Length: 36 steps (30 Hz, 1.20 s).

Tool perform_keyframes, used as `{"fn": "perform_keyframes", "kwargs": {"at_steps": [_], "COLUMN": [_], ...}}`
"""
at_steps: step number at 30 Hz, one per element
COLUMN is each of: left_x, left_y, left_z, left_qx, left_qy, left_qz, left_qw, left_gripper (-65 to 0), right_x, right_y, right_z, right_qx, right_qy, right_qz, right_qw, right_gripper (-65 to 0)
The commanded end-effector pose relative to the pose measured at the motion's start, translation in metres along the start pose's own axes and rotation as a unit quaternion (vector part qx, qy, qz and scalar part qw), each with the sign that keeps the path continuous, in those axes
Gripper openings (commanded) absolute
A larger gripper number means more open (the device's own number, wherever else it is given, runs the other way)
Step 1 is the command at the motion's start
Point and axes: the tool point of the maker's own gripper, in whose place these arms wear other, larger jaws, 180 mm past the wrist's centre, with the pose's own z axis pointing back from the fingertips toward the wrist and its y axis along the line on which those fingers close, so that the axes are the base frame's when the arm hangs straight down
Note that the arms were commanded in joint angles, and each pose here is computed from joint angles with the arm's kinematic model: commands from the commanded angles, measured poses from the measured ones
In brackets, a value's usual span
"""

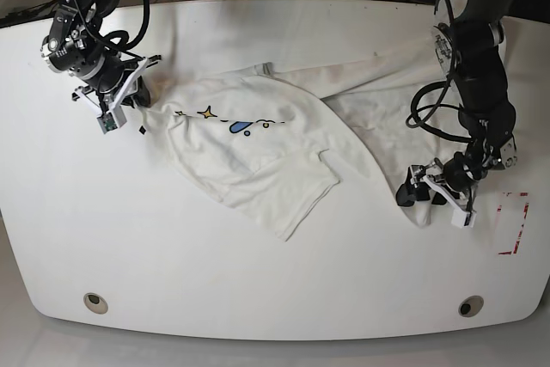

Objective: Fold the T-shirt properly
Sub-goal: 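Regrasp the shirt's hem corner with the left gripper, then lift the shirt with both grippers and lay it flat on the table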

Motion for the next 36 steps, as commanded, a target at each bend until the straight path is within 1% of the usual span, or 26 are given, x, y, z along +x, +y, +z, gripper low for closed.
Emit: {"fn": "perform_keyframes", "kwargs": {"at_steps": [1,2,5,6,8,10,13,14,17,21,25,30,32,33,35,36], "left_x": [-0.013,-0.013,-0.013,-0.012,-0.008,-0.005,-0.01,-0.008,0.0,0.018,0.035,0.065,0.078,0.087,0.099,0.111], "left_y": [0.006,0.008,0.02,0.024,0.033,0.04,0.044,0.045,0.051,0.049,0.04,0.02,0.013,0.011,0.009,0.005], "left_z": [0.001,0.001,0.003,0.003,0.005,0.007,0.008,0.01,0.026,0.056,0.088,0.121,0.133,0.143,0.158,0.169], "left_qx": [0.016,0.021,0.053,0.063,0.088,0.102,0.113,0.115,0.132,0.159,0.185,0.208,0.218,0.228,0.242,0.251], "left_qy": [0.044,0.044,0.042,0.04,0.023,0.013,0.015,0.011,-0.003,-0.016,-0.032,-0.06,-0.071,-0.079,-0.092,-0.108], "left_qz": [-0.011,-0.007,0.012,0.018,0.031,0.038,0.044,0.04,0.015,-0.039,-0.096,-0.154,-0.169,-0.175,-0.18,-0.186], "left_qw": [0.999,0.999,0.998,0.997,0.995,0.994,0.993,0.992,0.991,0.986,0.978,0.964,0.959,0.955,0.949,0.944], "left_gripper": [-12.6,-14.6,-30.6,-37.6,-55.8,-65.0,-64.0,-64.9,-65.0,-65.0,-65.0,-65.0,-65.0,-65.0,-65.0,-65.0], "right_x": [0.014,0.014,0.013,0.013,0.013,0.013,0.016,0.019,0.023,0.041,0.045,0.076,0.092,0.105,0.119,0.13], "right_y": [-0.003,-0.003,-0.003,-0.003,-0.003,-0.002,0.002,0.001,0.001,0.003,0.0,-0.008,-0.013,-0.018,-0.022,-0.026], "right_z": [0.005,0.005,0.005,0.005,0.004,0.004,0.002,0.002,0.004,0.019,0.02,0.023,0.025,0.029,0.031,0.031], "right_qx": [-0.004,-0.004,-0.004,-0.004,-0.004,-0.003,0.0,0.0,-0.002,-0.017,-0.022,-0.033,-0.039,-0.046,-0.05,-0.051], "right_qy": [-0.024,-0.024,-0.024,-0.024,-0.024,-0.024,-0.03,-0.034,-0.038,-0.063,-0.066,-0.1,-0.117,-0.127,-0.141,-0.148], "right_qz": [0.008,0.008,0.007,0.007,0.007,0.007,0.002,0.004,0.007,0.033,0.038,0.05,0.056,0.066,0.072,0.077], "right_qw": [0.9997,0.9997,0.9997,0.9997,0.9997,0.9997,0.9995,0.9994,0.9993,0.9973,0.9969,0.9932,0.9908,0.9886,0.9862,0.9847], "right_gripper": [-65.0,-65.0,-65.0,-65.0,-65.0,-65.0,-65.0,-65.0,-65.0,-65.0,-65.0,-65.0,-65.0,-65.0,-65.0,-65.0]}}
